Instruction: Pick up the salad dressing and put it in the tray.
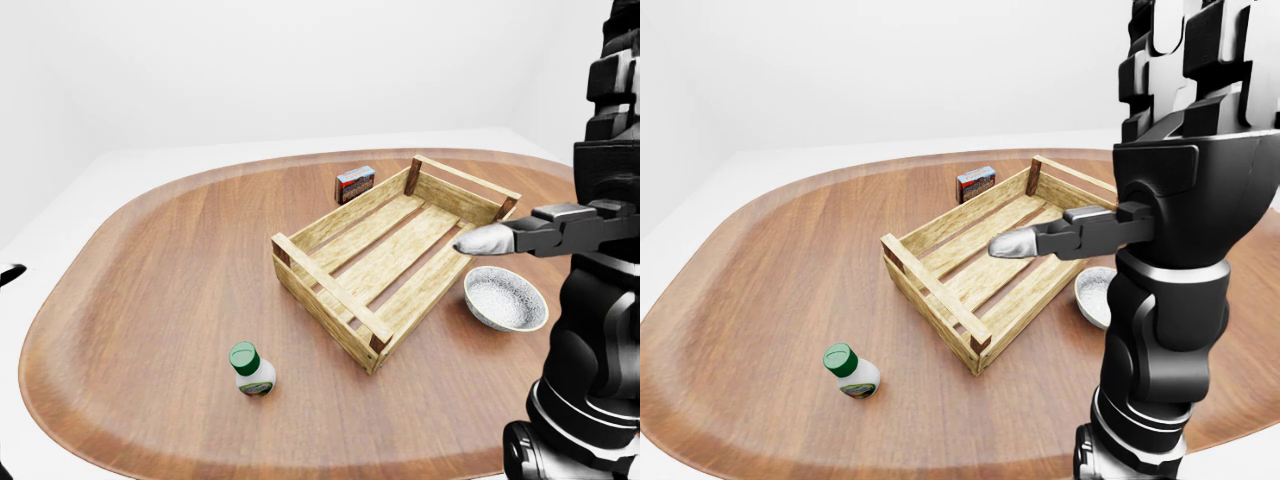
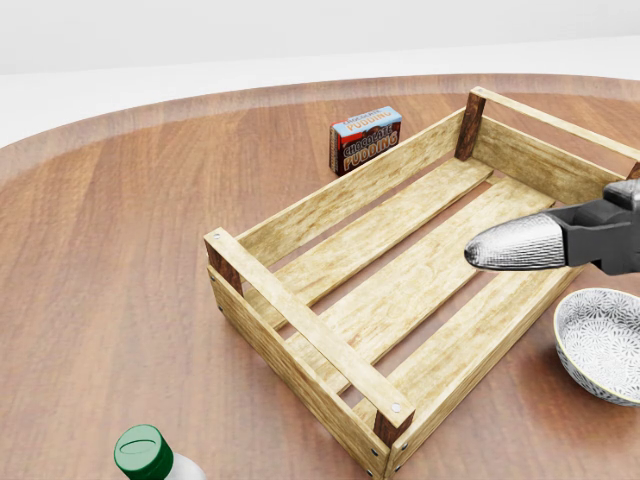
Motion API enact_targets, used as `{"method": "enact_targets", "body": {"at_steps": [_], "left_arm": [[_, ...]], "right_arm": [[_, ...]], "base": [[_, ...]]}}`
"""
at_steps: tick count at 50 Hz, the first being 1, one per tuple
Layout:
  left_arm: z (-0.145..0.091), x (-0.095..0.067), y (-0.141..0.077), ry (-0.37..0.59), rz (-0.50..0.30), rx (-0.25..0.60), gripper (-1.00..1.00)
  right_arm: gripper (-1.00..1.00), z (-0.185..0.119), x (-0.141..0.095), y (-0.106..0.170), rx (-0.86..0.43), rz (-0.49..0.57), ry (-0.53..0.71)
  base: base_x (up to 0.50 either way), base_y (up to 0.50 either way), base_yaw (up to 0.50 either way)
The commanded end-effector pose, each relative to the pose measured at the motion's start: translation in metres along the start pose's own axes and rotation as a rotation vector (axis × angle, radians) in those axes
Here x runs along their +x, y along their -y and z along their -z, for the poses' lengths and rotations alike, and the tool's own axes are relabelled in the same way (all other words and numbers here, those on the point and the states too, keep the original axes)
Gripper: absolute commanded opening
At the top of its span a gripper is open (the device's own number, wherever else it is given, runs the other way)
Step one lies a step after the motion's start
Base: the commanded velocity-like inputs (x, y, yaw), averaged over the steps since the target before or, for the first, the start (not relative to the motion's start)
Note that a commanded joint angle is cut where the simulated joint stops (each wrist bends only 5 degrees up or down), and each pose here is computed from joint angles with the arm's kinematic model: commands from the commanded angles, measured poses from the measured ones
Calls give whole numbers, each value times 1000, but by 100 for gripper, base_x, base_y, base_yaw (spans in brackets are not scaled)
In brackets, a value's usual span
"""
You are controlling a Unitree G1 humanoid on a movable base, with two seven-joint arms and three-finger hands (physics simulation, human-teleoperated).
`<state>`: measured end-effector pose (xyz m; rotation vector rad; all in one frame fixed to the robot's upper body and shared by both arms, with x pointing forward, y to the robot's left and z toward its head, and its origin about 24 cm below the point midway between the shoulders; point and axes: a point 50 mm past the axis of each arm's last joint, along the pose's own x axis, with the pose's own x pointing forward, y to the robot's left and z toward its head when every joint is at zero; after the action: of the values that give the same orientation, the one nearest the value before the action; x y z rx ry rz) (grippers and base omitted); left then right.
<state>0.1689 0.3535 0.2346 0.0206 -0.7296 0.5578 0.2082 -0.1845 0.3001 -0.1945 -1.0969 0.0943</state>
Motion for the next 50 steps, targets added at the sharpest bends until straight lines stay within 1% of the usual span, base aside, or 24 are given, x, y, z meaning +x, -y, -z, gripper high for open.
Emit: {"method": "enact_targets", "body": {"at_steps": [1,4,5,8,10,15,19,22,24,29,36,40,44,50], "left_arm": [[0,0,0,0,4,6,100],[1,0,0,-4,5,13,100],[1,0,0,-2,5,12,100],[2,0,-1,-8,5,14,100],[4,0,-1,-15,4,16,100],[4,0,-1,-18,5,16,100],[4,0,-1,-18,4,16,100],[5,-1,-1,-20,5,16,100],[3,-1,-1,-15,4,16,100],[3,-1,-1,-12,5,15,100],[-1,-1,-1,2,3,12,100],[-1,-1,0,3,4,11,100],[-3,-1,1,11,5,9,100],[-2,-1,0,9,4,10,100]], "right_arm": [[100,13,13,-27,51,-99,-10],[100,12,20,-34,55,-122,7],[100,12,22,-39,65,-146,17],[100,14,24,-46,75,-165,9],[100,18,23,-50,89,-175,-4],[100,37,18,-75,129,-256,-90],[100,42,19,-83,132,-283,-112],[100,47,19,-90,158,-295,-131],[100,52,15,-99,177,-326,-159],[100,59,9,-117,216,-365,-208],[100,61,5,-131,240,-410,-227],[100,66,-1,-141,267,-436,-264],[100,75,-13,-151,292,-461,-327],[100,78,-22,-162,329,-496,-364]], "base": [[0,0,0],[0,0,0],[0,0,0],[0,0,0],[0,0,0],[0,0,0],[0,0,0],[0,0,0],[0,0,0],[0,0,0],[0,0,0],[0,0,0],[0,0,0],[0,0,0]]}}
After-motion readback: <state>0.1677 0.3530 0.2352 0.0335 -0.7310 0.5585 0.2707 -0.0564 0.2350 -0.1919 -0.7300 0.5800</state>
